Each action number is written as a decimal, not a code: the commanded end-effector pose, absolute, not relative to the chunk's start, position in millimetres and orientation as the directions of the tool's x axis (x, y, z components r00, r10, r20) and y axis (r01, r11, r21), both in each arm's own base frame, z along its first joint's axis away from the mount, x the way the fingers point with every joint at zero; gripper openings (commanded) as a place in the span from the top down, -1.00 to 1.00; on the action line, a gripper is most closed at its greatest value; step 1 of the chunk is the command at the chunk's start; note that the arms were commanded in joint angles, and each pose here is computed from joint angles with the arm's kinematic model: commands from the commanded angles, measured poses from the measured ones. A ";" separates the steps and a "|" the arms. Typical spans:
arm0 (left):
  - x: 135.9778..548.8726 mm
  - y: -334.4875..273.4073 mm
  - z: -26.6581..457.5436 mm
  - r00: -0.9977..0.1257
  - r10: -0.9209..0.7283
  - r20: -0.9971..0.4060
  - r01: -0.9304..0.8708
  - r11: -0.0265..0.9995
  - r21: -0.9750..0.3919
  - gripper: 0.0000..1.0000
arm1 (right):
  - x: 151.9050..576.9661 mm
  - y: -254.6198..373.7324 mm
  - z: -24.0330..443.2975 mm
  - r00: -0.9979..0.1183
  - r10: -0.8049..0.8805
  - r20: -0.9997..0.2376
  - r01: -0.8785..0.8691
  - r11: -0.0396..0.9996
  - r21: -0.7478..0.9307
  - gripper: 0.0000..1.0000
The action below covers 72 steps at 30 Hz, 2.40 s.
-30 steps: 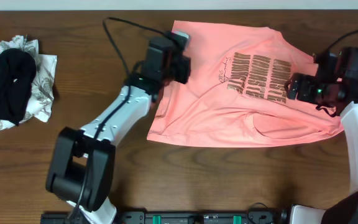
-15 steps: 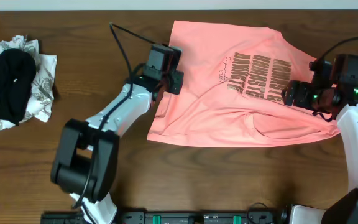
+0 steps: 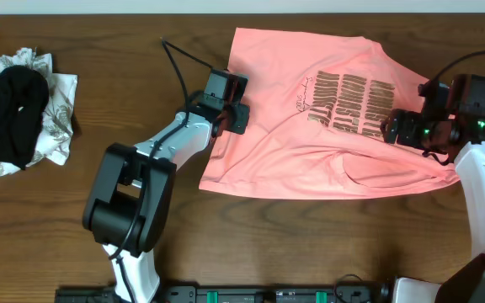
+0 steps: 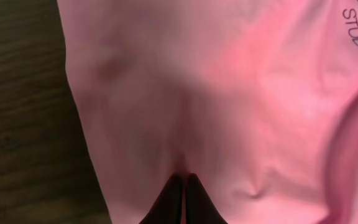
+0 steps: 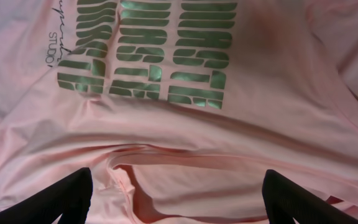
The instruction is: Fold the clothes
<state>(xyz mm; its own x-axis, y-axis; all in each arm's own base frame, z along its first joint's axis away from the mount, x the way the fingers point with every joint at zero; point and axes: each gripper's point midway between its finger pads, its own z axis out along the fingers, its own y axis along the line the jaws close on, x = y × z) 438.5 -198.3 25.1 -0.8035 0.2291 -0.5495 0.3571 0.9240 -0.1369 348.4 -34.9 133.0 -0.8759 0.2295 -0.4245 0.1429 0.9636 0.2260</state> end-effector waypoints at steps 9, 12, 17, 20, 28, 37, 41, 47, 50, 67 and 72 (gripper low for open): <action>416.4 -191.4 -29.0 -0.868 0.268 -0.418 0.353 0.925 -0.139 0.88 | 346.7 -36.2 125.7 -0.886 0.216 -0.411 0.141 0.969 0.205 -0.72; 407.0 -187.6 -33.4 -0.885 0.275 -0.377 0.347 0.928 -0.138 0.88 | 346.2 -37.6 125.0 -0.886 0.216 -0.410 0.145 0.970 0.197 -0.72; 384.6 -178.3 -42.1 -0.926 0.262 -0.274 0.308 0.941 -0.141 0.88 | 345.1 -37.4 123.5 -0.888 0.217 -0.406 0.146 0.969 0.198 -0.72; 369.9 -172.4 -46.2 -0.958 0.206 -0.200 0.238 0.960 -0.150 0.88 | 344.9 -37.3 123.1 -0.888 0.217 -0.405 0.146 0.969 0.198 -0.73; 349.6 -164.2 -32.4 -0.990 0.092 -0.111 0.109 0.982 -0.154 0.88 | 344.1 -37.1 122.7 -0.889 0.217 -0.402 0.147 0.969 0.198 -0.73; 323.8 -154.3 -11.9 -0.997 0.077 -0.029 0.080 0.988 -0.135 0.88 | 343.6 -37.0 122.4 -0.890 0.218 -0.400 0.147 0.969 0.199 -0.74; 331.9 -156.3 -1.0 -0.995 0.073 -0.067 0.082 0.986 -0.146 0.88 | 343.4 -36.9 122.3 -0.891 0.218 -0.399 0.148 0.969 0.199 -0.74; 366.2 -162.1 50.6 -0.973 0.046 -0.225 0.091 0.977 -0.192 0.00 | 343.3 -37.0 122.3 -0.891 0.217 -0.399 0.148 0.969 0.198 -0.76; 379.0 -163.2 80.8 -0.949 0.029 -0.313 0.101 0.971 -0.215 -0.57 | 343.3 -37.0 122.3 -0.891 0.217 -0.399 0.148 0.969 0.198 -0.77; 324.9 -142.2 118.5 -0.976 -0.094 -0.194 -0.050 0.975 -0.216 -0.96 | 335.9 -57.5 117.6 -0.881 0.286 -0.378 0.264 0.958 0.110 -0.83; 302.8 -133.9 113.1 -0.989 -0.108 -0.103 -0.089 0.980 -0.179 -0.96 | 336.0 -57.5 117.7 -0.880 0.286 -0.378 0.264 0.958 0.110 -0.84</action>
